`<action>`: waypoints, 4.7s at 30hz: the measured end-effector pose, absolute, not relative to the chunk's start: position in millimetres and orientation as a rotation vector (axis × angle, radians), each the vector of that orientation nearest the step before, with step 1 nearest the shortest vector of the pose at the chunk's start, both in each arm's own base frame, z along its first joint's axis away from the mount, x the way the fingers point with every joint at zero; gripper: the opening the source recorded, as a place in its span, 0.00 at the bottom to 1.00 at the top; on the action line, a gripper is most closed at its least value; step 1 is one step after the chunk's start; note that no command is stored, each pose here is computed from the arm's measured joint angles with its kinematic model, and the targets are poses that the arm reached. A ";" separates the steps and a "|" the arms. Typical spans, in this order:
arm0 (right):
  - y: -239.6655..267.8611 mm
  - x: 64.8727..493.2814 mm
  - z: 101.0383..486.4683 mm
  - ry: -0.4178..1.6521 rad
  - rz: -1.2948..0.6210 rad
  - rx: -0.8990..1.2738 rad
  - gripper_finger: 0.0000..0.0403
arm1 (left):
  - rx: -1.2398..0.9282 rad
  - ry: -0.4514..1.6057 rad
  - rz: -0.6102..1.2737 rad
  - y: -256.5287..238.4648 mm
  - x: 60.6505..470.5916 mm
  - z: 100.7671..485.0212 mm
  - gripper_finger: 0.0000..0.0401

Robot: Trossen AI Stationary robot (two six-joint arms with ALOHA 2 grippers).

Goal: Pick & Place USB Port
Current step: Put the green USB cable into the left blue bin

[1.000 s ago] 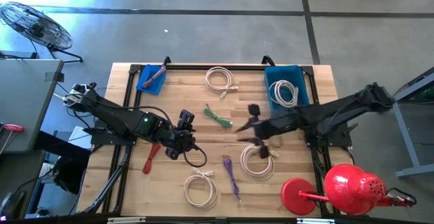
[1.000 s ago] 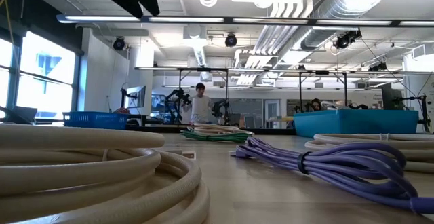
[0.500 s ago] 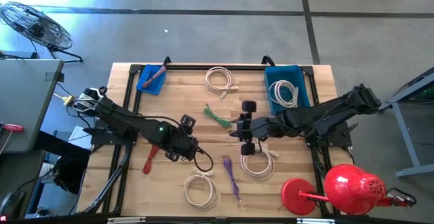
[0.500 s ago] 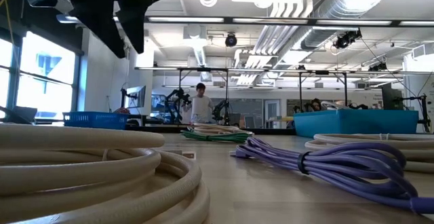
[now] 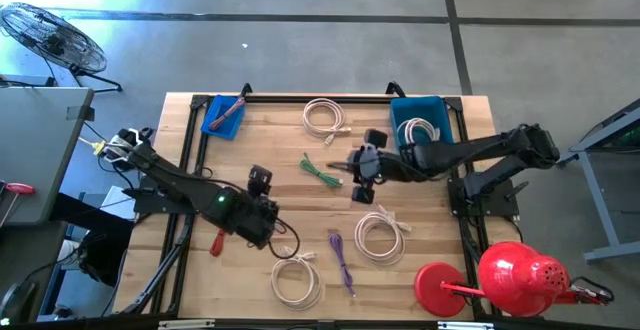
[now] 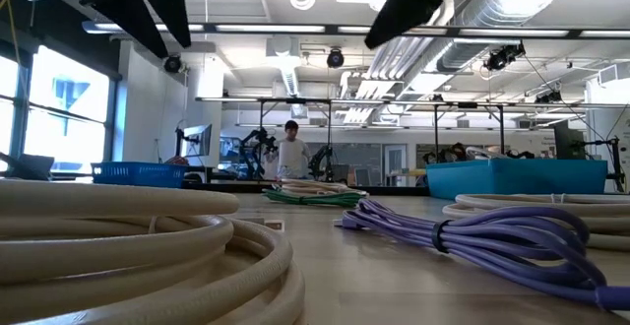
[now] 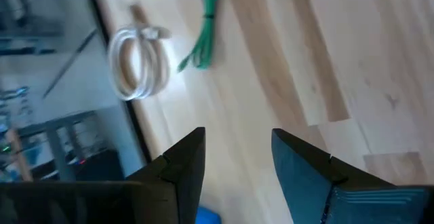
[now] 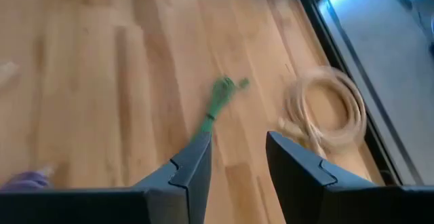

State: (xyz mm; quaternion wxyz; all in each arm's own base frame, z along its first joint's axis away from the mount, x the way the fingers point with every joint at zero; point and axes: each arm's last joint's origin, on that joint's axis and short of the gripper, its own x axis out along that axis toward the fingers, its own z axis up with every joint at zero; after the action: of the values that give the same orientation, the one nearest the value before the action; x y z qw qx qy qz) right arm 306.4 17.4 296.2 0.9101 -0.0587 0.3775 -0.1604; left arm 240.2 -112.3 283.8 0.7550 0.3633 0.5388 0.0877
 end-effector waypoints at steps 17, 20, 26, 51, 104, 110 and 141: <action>-17.5 349.3 222.2 1.012 -0.197 -0.113 0.33 | 0.813 1.090 0.229 -115.2 226.3 297.8 0.41; -20.7 354.9 210.5 1.033 -0.229 -0.130 0.33 | 0.813 1.090 0.228 -115.2 226.3 297.8 0.41; -32.0 357.5 206.2 1.024 -0.330 -0.127 0.33 | 0.818 1.088 0.230 -115.1 226.4 297.9 0.41; -33.6 370.0 193.5 0.968 -0.238 0.109 0.44 | 0.789 1.090 0.231 -115.4 226.3 297.7 0.41; -40.6 383.9 138.8 1.101 -0.305 0.137 0.16 | 0.793 1.051 0.268 -115.4 228.7 299.0 0.41; -15.7 398.2 162.9 1.030 -0.187 0.125 0.16 | 0.833 1.002 0.225 -119.2 235.1 300.8 0.41; 86.9 416.3 261.1 0.902 -0.158 -0.152 0.16 | 0.953 0.975 0.149 -134.7 264.5 279.9 0.41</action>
State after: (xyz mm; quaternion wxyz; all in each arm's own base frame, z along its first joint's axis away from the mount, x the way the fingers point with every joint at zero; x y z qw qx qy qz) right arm 416.3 86.9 261.1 0.8942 -0.0733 0.4350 -0.0760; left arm 264.5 -134.7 279.9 0.7741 0.4399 0.4500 0.0688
